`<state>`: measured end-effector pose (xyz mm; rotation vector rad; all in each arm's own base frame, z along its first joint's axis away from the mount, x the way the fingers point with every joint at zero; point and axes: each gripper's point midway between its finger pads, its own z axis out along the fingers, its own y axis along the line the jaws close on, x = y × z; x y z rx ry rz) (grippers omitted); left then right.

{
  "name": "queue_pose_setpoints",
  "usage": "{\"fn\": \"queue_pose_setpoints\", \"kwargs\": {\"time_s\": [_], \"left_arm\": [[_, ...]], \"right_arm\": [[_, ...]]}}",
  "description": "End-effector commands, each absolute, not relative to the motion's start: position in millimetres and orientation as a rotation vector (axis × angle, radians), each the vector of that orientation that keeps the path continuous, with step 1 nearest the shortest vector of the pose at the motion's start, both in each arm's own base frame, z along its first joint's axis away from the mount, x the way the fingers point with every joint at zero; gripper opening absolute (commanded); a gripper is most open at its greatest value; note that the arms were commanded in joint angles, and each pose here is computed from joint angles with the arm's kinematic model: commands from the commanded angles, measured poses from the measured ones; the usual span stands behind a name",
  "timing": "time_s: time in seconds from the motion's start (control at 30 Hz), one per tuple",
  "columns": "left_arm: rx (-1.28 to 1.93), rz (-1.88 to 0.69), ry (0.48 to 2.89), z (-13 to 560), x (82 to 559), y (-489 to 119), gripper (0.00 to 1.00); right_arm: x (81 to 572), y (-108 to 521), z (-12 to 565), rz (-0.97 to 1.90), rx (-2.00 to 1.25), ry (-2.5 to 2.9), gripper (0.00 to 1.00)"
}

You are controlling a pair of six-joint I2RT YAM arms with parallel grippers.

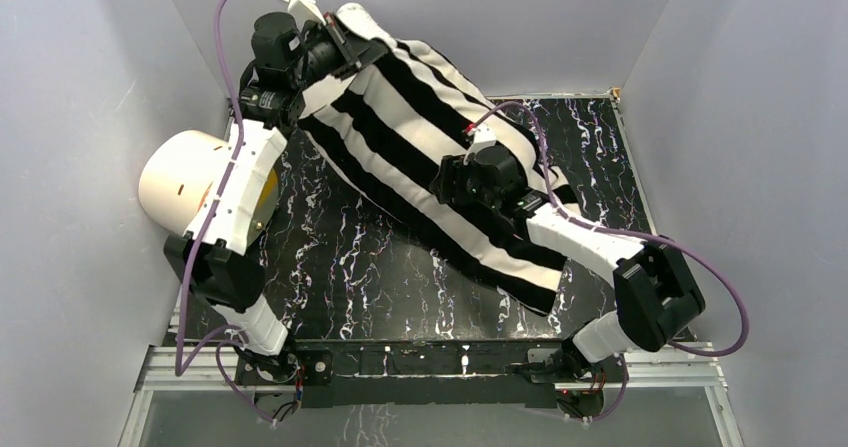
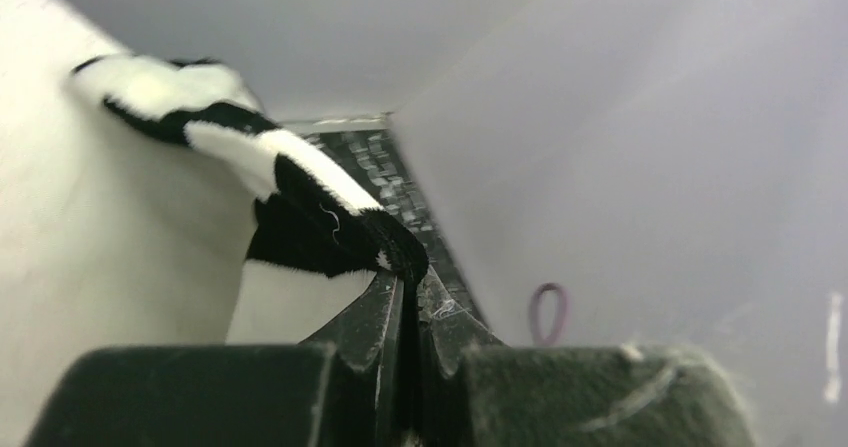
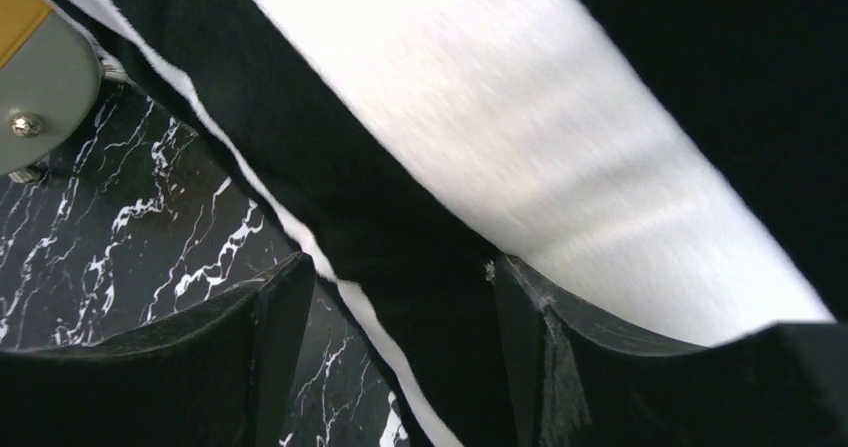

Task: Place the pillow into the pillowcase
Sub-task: Stuff the pillow into the pillowcase.

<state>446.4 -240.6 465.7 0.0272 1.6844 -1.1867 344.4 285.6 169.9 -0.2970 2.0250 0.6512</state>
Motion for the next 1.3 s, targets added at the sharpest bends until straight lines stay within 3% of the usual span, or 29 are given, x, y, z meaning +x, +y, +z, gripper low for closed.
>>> {"fn": "queue_pose_setpoints", "kwargs": {"time_s": [0.0, 0.1, 0.3, 0.53, 0.63, 0.77, 0.87, 0.93, 1.03, 1.07, 1.17, 1.27], "left_arm": [[-0.022, -0.796, 1.685, 463, 427, -181, 0.01], [-0.069, -0.539, 1.740, 421, 447, -148, 0.01], [-0.184, -0.174, 1.923, 316, 501, -84, 0.02], [-0.303, -0.102, 2.082, 253, 529, -37, 0.04], [-0.336, -0.102, 2.139, 231, 529, -21, 0.12], [-0.390, -0.071, 2.199, 207, 531, 2, 0.29], [-0.401, -0.024, 2.224, 195, 535, 27, 0.53], [-0.368, -0.001, 2.255, 185, 536, 29, 0.62], [-0.287, -0.049, 2.312, 171, 540, 20, 0.71], [-0.265, -0.083, 2.334, 165, 541, 15, 0.71], [-0.212, -0.232, 2.378, 151, 543, -8, 0.73], [-0.200, -0.495, 2.381, 146, 541, -44, 0.72]], "right_arm": [[331, 261, 191, 0.699, -0.210, 2.051, 0.78], [312, 247, 210, 0.734, -0.146, 2.032, 0.84], [289, 219, 197, 0.667, -0.054, 2.113, 0.88], [287, 202, 167, 0.533, -0.099, 2.187, 0.87], [299, 202, 162, 0.489, -0.056, 2.198, 0.91], [327, 189, 150, 0.364, 0.004, 2.204, 0.97], [343, 198, 139, 0.410, -0.030, 2.226, 0.95], [354, 204, 140, 0.457, -0.071, 2.216, 0.85], [372, 194, 150, 0.464, -0.084, 2.182, 0.38], [379, 185, 154, 0.445, -0.075, 2.166, 0.27], [394, 156, 161, 0.421, -0.038, 2.151, 0.08], [407, 112, 158, 0.357, 0.045, 2.156, 0.00]]}}
